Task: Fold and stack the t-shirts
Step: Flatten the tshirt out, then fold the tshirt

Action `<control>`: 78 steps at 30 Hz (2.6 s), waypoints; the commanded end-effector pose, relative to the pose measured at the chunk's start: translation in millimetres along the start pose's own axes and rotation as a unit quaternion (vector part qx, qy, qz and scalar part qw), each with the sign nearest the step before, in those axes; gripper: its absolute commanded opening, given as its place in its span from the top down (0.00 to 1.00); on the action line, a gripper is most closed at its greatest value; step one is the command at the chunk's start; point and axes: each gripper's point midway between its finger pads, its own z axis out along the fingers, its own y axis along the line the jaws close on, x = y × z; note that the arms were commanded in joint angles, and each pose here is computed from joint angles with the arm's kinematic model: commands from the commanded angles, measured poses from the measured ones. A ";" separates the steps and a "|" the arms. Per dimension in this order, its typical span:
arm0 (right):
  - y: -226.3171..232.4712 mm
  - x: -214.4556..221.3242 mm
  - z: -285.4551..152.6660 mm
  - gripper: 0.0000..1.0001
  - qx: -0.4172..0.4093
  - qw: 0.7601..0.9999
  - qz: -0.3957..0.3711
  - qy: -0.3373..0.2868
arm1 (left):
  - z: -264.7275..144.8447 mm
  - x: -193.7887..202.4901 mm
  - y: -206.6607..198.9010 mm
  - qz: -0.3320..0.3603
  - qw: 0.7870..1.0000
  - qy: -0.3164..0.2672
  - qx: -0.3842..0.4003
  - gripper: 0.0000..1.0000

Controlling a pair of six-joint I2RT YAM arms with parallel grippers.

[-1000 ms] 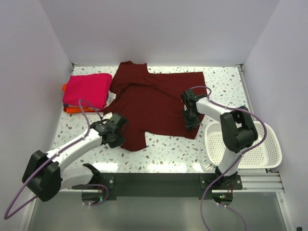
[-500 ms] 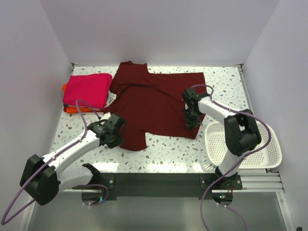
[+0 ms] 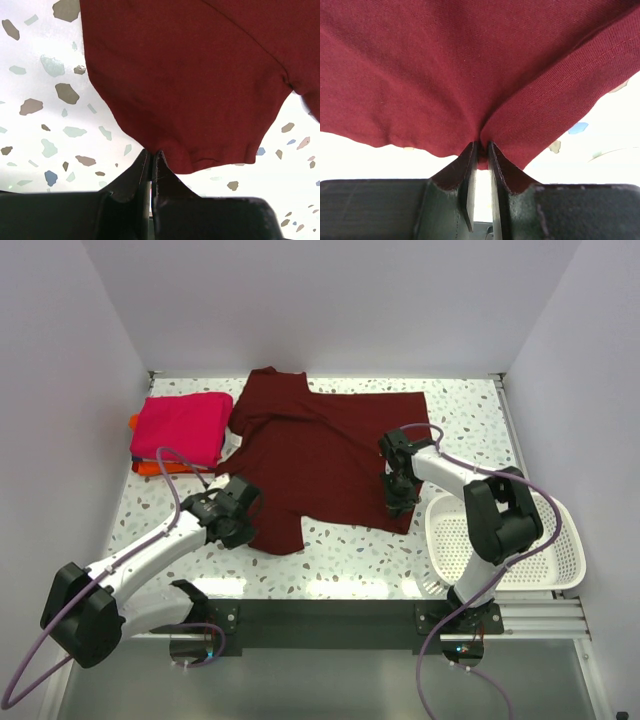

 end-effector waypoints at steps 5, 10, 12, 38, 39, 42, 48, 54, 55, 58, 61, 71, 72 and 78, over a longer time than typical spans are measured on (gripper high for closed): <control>5.4 -7.6 -18.7 1.00 -0.012 1.000 0.005 -0.022 | -9.4 -12.1 -6.0 -0.008 1.000 -0.023 0.008 1.00; 2.4 -13.7 -43.7 1.00 -0.005 0.999 0.012 -0.040 | -17.2 -19.0 -9.0 -0.003 0.999 -0.032 0.011 1.00; 0.5 -15.3 -55.5 1.00 -0.001 0.999 0.016 -0.047 | -20.2 -21.0 -9.0 0.001 0.999 -0.034 0.010 1.00; -57.3 13.5 -100.1 1.00 0.031 0.997 0.065 -0.034 | -87.2 7.8 -3.4 0.001 0.995 0.043 0.085 1.00; -57.6 13.8 -100.5 1.00 0.030 0.997 0.065 -0.034 | -90.4 9.9 -4.3 0.003 0.995 0.048 0.093 1.00; -59.6 14.6 -101.0 1.00 0.030 0.997 0.068 -0.031 | -100.5 11.1 -2.3 0.002 0.994 0.051 0.101 1.00; -62.4 16.5 -102.6 1.00 0.029 0.997 0.071 -0.031 | -115.2 20.1 3.7 0.000 0.991 0.073 0.109 1.00; -62.5 11.9 -103.3 1.00 0.023 0.996 0.078 -0.031 | -130.5 13.0 -6.1 -0.002 0.989 0.069 0.129 1.00; -62.4 8.6 -103.5 1.00 0.023 0.996 0.080 -0.033 | -135.9 8.0 -11.7 -0.001 0.988 0.063 0.139 1.00; -62.8 3.8 -101.8 1.00 0.020 0.996 0.083 -0.033 | -129.1 -8.6 -24.8 0.013 0.990 0.037 0.132 1.00; -66.1 -5.0 -100.5 1.00 0.019 0.995 0.092 -0.037 | -119.7 -24.9 -48.4 0.038 0.990 0.019 0.138 1.00; -78.8 -52.7 -79.3 1.00 0.009 0.994 0.107 -0.034 | -81.2 -100.0 -90.0 0.093 0.991 -0.036 0.093 1.00; -79.7 -57.0 -77.4 1.00 0.009 0.994 0.108 -0.034 | -80.2 -108.3 -94.7 0.094 0.990 -0.042 0.098 1.00; -86.9 -87.8 -68.4 1.00 0.009 0.992 0.118 -0.039 | -60.0 -151.7 -118.7 0.128 0.984 -0.050 0.111 1.00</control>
